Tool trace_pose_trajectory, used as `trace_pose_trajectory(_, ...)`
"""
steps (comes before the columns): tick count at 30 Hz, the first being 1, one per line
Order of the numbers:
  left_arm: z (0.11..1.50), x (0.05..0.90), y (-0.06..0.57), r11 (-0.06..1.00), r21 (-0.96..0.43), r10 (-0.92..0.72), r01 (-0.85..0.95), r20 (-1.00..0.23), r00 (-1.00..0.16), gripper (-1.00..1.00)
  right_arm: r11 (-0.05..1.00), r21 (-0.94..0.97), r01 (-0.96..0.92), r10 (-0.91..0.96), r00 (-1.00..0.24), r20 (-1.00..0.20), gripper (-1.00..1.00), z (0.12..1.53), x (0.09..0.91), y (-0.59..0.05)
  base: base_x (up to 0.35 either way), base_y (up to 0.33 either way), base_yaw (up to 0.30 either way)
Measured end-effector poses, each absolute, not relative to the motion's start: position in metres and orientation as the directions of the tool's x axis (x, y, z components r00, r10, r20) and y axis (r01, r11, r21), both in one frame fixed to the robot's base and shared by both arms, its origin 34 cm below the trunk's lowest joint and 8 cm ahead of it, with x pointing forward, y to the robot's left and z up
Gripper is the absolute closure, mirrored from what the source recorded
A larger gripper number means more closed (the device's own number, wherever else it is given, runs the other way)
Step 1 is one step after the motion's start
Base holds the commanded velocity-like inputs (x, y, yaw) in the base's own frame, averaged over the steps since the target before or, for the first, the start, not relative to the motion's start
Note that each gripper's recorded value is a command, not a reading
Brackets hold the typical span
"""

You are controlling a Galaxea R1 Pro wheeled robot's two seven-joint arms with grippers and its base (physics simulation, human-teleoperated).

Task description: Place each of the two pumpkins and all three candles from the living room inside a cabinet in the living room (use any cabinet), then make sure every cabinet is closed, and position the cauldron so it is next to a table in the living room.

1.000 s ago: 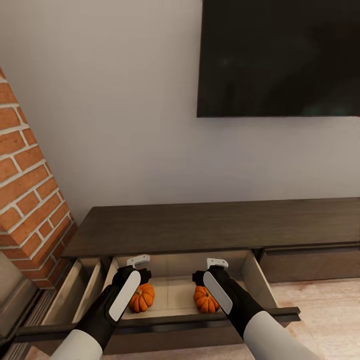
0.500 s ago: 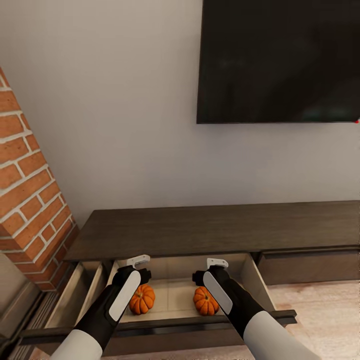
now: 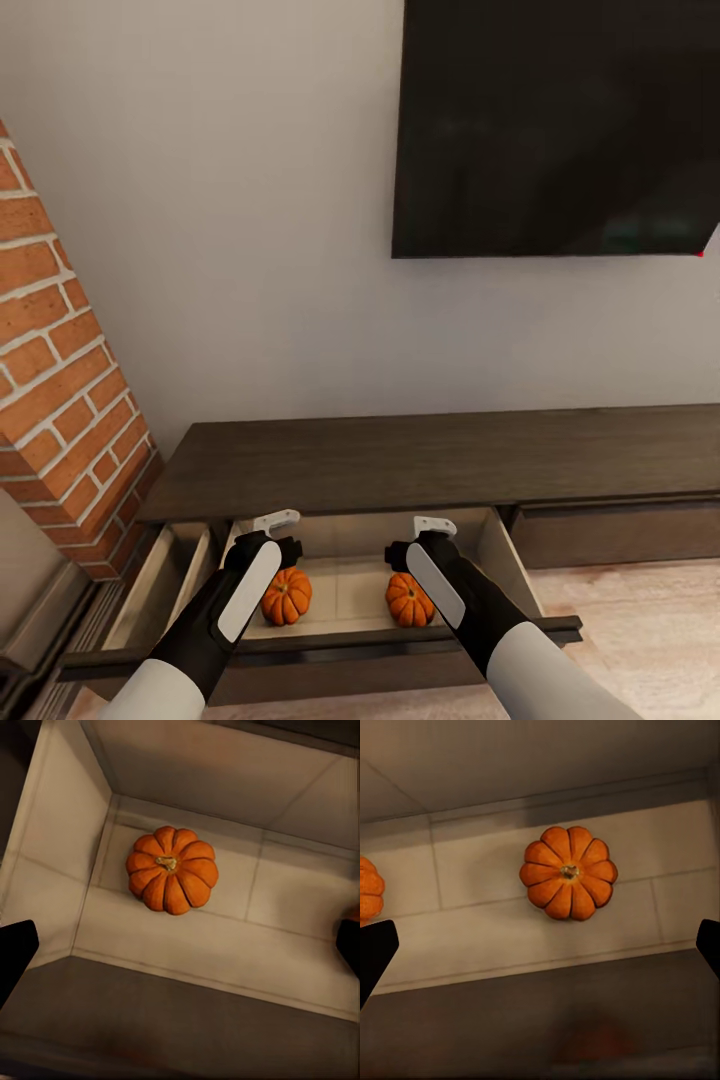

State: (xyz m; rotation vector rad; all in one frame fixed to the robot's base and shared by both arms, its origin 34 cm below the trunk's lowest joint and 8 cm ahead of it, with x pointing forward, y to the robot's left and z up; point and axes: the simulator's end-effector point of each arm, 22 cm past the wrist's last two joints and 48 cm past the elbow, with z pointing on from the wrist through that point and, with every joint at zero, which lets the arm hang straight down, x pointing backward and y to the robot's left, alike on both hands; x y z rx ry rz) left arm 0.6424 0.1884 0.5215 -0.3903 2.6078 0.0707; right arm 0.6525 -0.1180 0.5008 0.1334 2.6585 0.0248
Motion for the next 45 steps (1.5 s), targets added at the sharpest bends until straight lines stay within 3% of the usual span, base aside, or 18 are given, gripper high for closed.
trace_pose_trajectory(45, 0.612, 0.656, 0.19, 0.957, -0.02, -0.261, -0.288, -0.485, -0.834, -1.0, 0.995, 0.043, 0.09, 0.1, -0.881, -0.462, -1.0, 0.592, 0.667, -0.117, -0.071, 0.0, 0.0)
